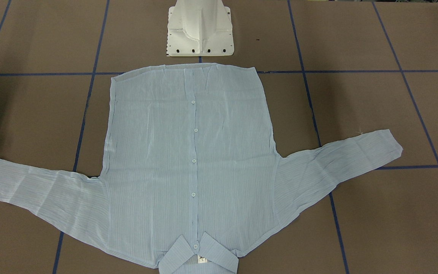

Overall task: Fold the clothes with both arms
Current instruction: 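Grasp the cuff of the sleeve nearest the right gripper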

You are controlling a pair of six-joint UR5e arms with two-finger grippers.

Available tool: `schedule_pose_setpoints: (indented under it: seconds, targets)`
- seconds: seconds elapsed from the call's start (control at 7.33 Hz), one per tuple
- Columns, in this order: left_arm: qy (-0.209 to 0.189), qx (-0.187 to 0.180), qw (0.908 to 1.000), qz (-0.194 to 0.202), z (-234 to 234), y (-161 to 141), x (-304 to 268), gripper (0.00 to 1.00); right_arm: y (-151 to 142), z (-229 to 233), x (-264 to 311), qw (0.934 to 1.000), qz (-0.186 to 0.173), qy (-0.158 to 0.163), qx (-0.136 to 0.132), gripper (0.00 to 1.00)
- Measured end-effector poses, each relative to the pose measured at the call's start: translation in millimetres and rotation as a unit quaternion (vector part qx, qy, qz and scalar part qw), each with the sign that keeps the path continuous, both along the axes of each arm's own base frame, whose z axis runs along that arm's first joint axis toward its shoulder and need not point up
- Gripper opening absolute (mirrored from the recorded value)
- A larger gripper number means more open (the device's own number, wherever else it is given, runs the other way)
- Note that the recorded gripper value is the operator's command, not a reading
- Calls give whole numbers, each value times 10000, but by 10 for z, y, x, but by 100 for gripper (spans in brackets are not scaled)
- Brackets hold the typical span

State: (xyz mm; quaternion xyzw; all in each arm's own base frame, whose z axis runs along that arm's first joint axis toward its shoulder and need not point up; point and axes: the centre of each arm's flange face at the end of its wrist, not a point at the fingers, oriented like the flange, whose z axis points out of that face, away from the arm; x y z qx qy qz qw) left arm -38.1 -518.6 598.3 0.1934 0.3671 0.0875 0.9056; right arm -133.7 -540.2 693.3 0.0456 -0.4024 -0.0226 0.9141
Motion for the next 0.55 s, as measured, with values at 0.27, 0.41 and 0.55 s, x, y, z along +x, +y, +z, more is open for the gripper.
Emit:
schedule_pose_setpoints:
  seconds: [0.27,0.41,0.55]
  targets:
    - [0,4,10000,0,-5,1,0,99,-17,-232,10,9997,-14,-150,183,0]
    - [0,5,10000,0,-5,1,0,99,-34,-443,14,9990,-28,-274,348,0]
    - [0,3,10000,0,-3,3,0,99,-60,-704,10,9978,-11,-418,510,0]
